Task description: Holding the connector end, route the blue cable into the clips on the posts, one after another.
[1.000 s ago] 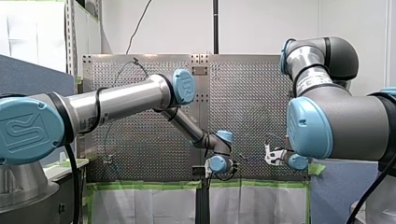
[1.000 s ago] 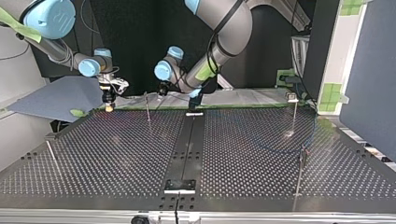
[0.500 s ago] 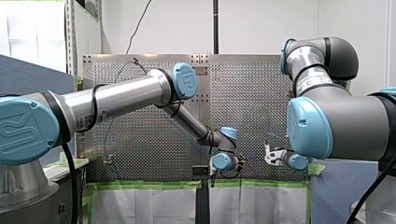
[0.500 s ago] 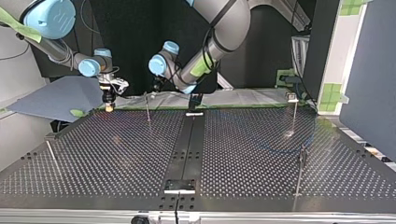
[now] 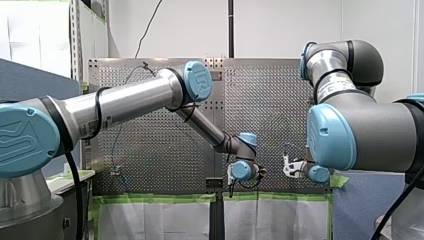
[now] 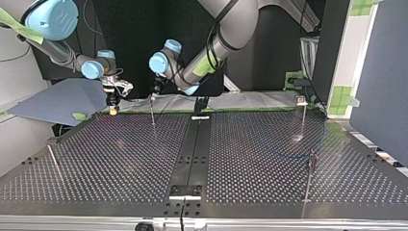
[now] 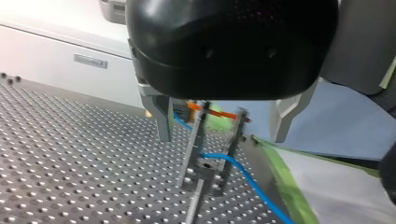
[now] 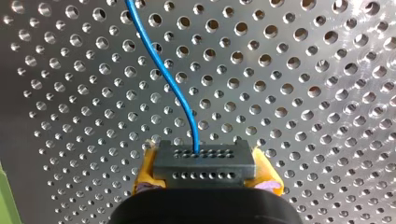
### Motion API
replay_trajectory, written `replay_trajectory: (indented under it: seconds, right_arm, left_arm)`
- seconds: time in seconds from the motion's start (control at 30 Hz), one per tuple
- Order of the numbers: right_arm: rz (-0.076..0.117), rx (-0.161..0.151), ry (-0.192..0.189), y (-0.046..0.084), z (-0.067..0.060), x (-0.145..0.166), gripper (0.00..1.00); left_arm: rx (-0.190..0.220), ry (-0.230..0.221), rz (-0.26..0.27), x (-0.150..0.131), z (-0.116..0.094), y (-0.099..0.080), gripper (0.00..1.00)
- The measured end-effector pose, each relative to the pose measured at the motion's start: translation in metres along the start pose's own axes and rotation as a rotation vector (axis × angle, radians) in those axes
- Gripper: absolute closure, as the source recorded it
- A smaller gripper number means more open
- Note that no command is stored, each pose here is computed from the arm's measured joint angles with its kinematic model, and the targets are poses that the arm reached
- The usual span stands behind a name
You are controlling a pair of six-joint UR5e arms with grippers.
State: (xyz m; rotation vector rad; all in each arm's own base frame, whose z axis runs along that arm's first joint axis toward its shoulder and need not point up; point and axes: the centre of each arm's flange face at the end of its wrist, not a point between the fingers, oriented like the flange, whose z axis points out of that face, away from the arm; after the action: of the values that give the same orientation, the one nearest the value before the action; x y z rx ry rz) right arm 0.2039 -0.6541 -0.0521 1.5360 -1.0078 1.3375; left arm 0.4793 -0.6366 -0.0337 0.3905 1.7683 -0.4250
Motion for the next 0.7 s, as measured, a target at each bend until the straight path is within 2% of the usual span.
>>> replay_trajectory:
  seconds: [0.13,0.7]
  right_arm:
    - [0.002,0.0,-0.001,-0.0001,-0.0001,-0.0004,1.0]
    - [0.006,0.0,-0.002,-0.0002,-0.0003,-0.0013,1.0]
  left_arm:
    - [0.004,-0.015,-0.005,-0.003,-0.0061,-0.0015,0.0]
    - [0.006,-0.008,-0.009,0.001,-0.0098,-0.0007,0.0]
